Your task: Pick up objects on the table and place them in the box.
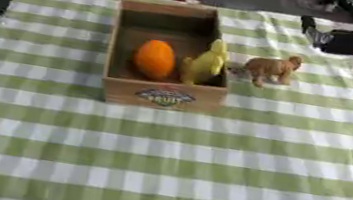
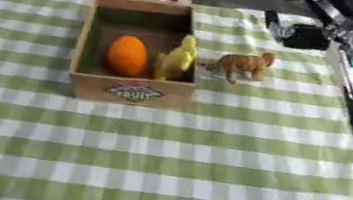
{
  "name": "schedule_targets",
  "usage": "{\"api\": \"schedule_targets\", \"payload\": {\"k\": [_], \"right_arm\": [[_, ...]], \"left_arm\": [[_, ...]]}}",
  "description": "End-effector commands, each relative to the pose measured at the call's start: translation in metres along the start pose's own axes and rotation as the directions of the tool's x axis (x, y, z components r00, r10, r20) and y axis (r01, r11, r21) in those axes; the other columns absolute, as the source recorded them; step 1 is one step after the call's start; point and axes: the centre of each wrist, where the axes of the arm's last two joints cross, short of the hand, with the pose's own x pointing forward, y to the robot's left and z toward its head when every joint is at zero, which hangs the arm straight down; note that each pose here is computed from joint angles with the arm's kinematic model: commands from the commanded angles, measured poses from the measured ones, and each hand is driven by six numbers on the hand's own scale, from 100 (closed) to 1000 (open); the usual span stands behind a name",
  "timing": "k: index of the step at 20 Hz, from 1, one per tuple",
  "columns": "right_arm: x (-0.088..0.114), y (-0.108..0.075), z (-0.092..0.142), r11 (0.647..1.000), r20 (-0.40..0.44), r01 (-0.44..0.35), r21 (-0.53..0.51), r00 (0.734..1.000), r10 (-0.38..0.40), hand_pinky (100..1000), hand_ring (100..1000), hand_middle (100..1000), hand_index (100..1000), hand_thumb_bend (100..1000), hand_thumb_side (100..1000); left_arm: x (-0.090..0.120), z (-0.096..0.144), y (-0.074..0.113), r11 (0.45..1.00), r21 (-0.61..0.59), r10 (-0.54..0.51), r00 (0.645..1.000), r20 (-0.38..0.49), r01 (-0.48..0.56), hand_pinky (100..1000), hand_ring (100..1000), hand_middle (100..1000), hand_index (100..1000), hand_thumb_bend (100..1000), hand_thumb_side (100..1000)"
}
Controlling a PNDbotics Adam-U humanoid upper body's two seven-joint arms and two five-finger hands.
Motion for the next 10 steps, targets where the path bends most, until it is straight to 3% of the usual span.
{"api": "schedule_targets", "payload": {"k": [1,10], "right_arm": [[-0.005,-0.005,-0.005,0.999,-0.021,-0.045,0.022,0.999,0.046,854,990,858,881,100,240],[-0.018,0.014,-0.01,0.983,-0.068,-0.117,0.14,0.989,0.128,858,995,872,897,100,269]], "left_arm": [[0.007,0.0,0.008,0.999,0.017,0.044,0.999,0.02,-0.045,799,554,553,669,576,443],[0.001,0.003,0.013,0.987,0.008,0.162,0.987,0.0,-0.162,801,554,554,672,572,442]]}}
